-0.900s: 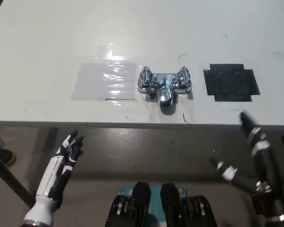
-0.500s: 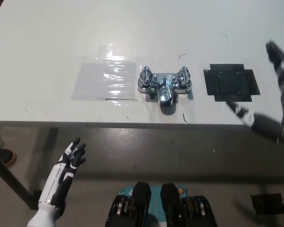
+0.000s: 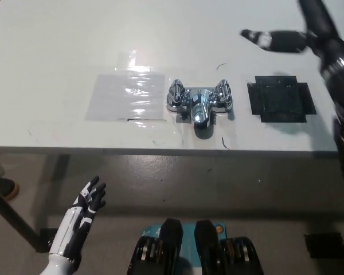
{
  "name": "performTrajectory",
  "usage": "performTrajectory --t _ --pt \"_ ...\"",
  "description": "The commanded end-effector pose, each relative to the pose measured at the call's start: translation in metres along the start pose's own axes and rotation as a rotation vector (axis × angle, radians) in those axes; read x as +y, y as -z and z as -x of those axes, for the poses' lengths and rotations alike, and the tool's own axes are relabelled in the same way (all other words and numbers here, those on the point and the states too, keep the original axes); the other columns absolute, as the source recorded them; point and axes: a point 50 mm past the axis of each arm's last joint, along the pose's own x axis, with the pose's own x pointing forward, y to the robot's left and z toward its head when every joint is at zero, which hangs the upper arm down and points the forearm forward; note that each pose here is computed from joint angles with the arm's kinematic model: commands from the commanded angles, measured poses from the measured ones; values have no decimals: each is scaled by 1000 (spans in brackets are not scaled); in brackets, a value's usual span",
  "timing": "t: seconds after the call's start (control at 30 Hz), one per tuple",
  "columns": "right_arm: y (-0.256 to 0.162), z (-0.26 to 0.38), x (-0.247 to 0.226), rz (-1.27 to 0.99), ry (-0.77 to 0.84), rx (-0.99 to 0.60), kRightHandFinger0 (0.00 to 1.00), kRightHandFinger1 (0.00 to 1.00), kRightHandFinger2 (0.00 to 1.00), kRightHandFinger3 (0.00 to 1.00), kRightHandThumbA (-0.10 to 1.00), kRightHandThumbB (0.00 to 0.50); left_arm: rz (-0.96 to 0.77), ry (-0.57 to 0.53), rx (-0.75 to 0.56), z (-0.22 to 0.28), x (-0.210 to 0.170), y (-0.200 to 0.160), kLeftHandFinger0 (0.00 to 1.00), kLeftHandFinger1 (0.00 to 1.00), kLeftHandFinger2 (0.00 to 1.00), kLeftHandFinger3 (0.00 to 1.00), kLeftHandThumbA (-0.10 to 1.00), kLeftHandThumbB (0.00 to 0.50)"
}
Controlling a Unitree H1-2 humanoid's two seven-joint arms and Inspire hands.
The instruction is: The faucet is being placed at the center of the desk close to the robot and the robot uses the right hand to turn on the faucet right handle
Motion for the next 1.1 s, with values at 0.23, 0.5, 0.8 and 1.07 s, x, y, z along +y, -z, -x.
performTrajectory --t 0.23,0.5,0.8,1.07 --pt "-24 -108 35 274 -312 403 1000 1000 1000 1000 905 264 -30 44 -50 3 0 -4 1000 1000 1000 1000 885 175" --pt "-27 -126 54 350 -350 525 1000 1000 1000 1000 905 307 -25 36 -54 1 3 -7 1000 1000 1000 1000 875 196" --pt "-31 -131 63 453 -402 582 1000 1000 1000 1000 908 314 -27 39 -57 2 4 -8 1000 1000 1000 1000 866 169" --pt "-35 -133 61 489 -424 585 1000 1000 1000 1000 918 337 -31 37 -67 0 4 -9 1000 1000 1000 1000 861 162"
